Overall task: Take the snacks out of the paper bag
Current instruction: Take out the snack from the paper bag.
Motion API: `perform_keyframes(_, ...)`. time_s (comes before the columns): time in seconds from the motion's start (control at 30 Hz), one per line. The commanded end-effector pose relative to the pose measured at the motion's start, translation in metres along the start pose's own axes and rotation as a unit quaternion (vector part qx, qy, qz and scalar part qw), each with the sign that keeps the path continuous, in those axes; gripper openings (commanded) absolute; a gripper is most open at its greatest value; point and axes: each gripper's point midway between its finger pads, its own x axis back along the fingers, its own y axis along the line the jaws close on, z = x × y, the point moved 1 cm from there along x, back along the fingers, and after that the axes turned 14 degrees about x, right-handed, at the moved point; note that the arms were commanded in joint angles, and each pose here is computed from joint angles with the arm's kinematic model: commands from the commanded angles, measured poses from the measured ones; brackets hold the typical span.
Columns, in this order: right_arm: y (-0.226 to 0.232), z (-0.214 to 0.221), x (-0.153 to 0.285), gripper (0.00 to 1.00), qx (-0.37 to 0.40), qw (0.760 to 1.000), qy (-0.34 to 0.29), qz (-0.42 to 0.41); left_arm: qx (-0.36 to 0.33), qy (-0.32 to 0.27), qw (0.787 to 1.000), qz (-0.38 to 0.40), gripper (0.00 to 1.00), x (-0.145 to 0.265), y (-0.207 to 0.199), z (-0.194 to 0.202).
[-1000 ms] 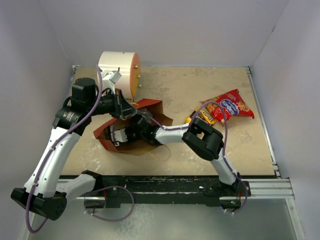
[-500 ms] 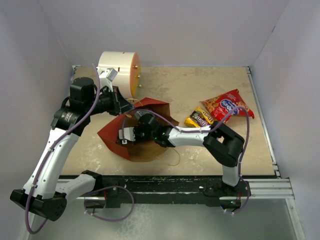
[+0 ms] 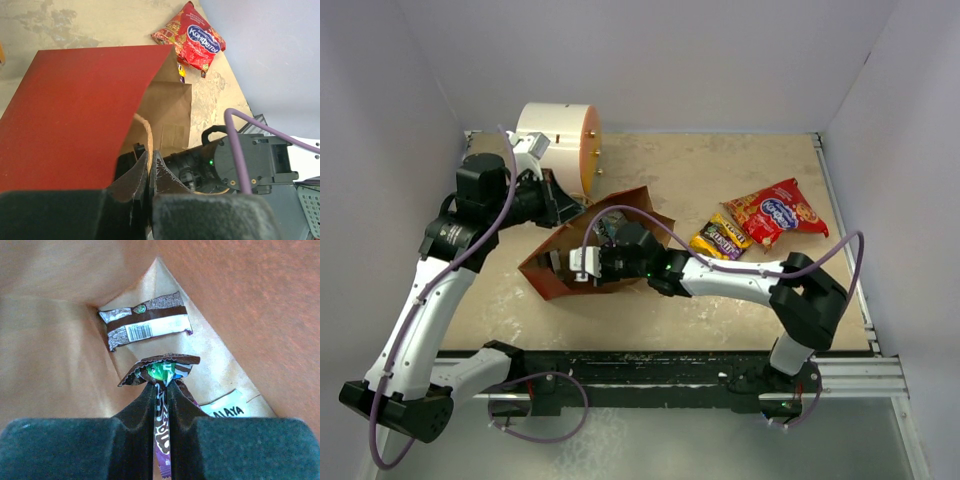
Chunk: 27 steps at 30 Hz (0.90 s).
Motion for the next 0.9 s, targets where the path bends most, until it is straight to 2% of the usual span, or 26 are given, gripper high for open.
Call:
perform_keyframes(0.0,0.001,-0.014,0.02,0.11,-0.018,1.0,-0.02,-0.002,-0.022,-0.039,0.999,0.008,0.0,0.014,-0.017,-0.021)
perform_keyframes(0.3,-0.013,-0.033,0.032,0.1,-0.026,0.999,-0.039,0.015,-0.119,-0.076,0.989,-0.038,0.0,0.037,-0.026,-0.056)
perform_keyframes(0.6,-0.047,-0.058,0.034,0.1,-0.02,0.997,-0.06,0.05,-0.246,-0.133,0.959,-0.05,0.0,0.065,-0.039,-0.082)
perform_keyframes(0.87,-0.053,-0.066,0.011,0.1,-0.033,0.995,-0.085,0.041,-0.293,-0.111,0.949,-0.028,0.0,0.056,-0.044,-0.084)
